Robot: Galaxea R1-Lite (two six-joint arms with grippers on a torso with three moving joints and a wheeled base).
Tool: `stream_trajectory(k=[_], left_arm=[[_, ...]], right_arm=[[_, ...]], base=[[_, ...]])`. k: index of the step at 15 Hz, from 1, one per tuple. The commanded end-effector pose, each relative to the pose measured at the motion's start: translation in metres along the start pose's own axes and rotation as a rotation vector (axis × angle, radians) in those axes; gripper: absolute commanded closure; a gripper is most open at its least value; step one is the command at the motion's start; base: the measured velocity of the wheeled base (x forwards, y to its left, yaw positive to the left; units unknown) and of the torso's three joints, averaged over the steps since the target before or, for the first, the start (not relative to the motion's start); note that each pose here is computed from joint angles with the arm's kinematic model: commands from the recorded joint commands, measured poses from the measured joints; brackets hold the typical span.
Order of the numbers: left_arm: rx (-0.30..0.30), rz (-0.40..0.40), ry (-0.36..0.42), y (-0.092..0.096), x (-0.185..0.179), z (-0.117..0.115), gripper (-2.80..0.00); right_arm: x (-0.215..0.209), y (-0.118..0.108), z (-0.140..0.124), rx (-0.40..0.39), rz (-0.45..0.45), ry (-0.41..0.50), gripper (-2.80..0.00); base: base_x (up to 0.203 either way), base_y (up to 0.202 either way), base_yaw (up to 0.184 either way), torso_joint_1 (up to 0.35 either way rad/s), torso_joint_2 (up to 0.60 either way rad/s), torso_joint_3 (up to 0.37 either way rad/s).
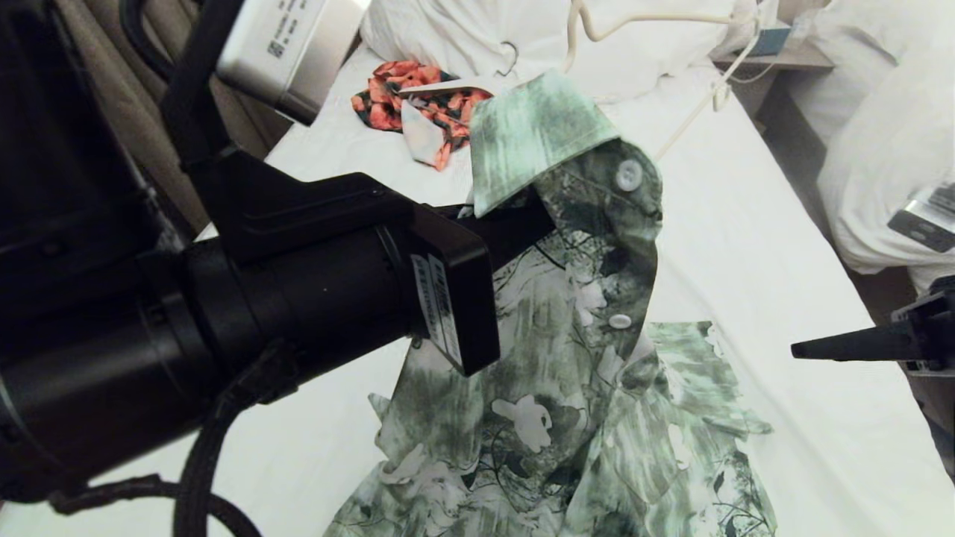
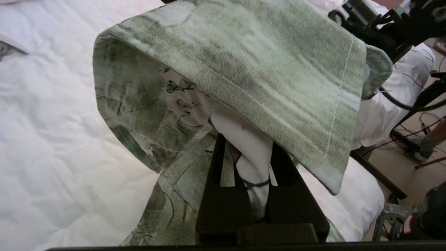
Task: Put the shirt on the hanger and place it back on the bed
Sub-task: Hook the other side of the shirt onto the hanger
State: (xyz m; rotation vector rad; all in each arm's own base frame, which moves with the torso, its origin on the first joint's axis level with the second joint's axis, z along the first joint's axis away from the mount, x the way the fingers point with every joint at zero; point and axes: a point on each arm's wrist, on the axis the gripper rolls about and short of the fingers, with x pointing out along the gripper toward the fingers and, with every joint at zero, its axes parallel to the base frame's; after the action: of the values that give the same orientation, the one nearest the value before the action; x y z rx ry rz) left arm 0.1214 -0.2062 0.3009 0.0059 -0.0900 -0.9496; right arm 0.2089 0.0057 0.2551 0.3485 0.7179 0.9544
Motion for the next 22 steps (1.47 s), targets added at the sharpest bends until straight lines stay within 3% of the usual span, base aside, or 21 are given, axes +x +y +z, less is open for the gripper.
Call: stream_trajectory(k=[1, 6, 9, 11, 15, 18, 19, 22], left_arm=[[-0.001, 0.002, -0.016, 0.001, -0.003, 0.004, 0.00], [-0.003, -0.005, -0.033, 0.000, -0.008, 0.008, 0.00], [-0.004, -0.005, -0.037, 0.000, -0.009, 0.010, 0.00], [-0.004, -0.005, -0.037, 0.000, -0.009, 0.010, 0.00], [-0.004, -0.004, -0.043, 0.000, -0.011, 0.011, 0.00], [-0.005, -0.004, -0.046, 0.000, -0.011, 0.012, 0.00], [-0.005, -0.004, -0.046, 0.000, -0.011, 0.012, 0.00], [-0.005, -0.003, -0.048, 0.001, -0.012, 0.012, 0.00]], right_arm=[[0.009, 0.001, 0.000, -0.006, 0.027, 0.031, 0.00], [0.035, -0.025, 0.013, 0.057, 0.041, 0.037, 0.00], [0.058, -0.019, 0.018, 0.042, 0.104, 0.054, 0.00], [0.074, -0.018, 0.018, 0.075, 0.135, 0.071, 0.00], [0.083, -0.023, 0.015, 0.123, 0.144, 0.052, 0.00], [0.088, -0.029, 0.008, 0.113, 0.150, 0.023, 0.00], [0.090, -0.031, 0.006, 0.104, 0.156, 0.008, -2.80], [0.095, -0.031, 0.003, 0.126, 0.184, -0.042, -2.80]], base=[[0.000, 0.000, 0.000, 0.000, 0.00, 0.000], [0.000, 0.000, 0.000, 0.000, 0.00, 0.000], [0.000, 0.000, 0.000, 0.000, 0.00, 0.000], [0.000, 0.000, 0.000, 0.000, 0.00, 0.000], [0.000, 0.000, 0.000, 0.000, 0.00, 0.000], [0.000, 0.000, 0.000, 0.000, 0.00, 0.000], [0.000, 0.000, 0.000, 0.000, 0.00, 0.000], [0.000, 0.000, 0.000, 0.000, 0.00, 0.000]])
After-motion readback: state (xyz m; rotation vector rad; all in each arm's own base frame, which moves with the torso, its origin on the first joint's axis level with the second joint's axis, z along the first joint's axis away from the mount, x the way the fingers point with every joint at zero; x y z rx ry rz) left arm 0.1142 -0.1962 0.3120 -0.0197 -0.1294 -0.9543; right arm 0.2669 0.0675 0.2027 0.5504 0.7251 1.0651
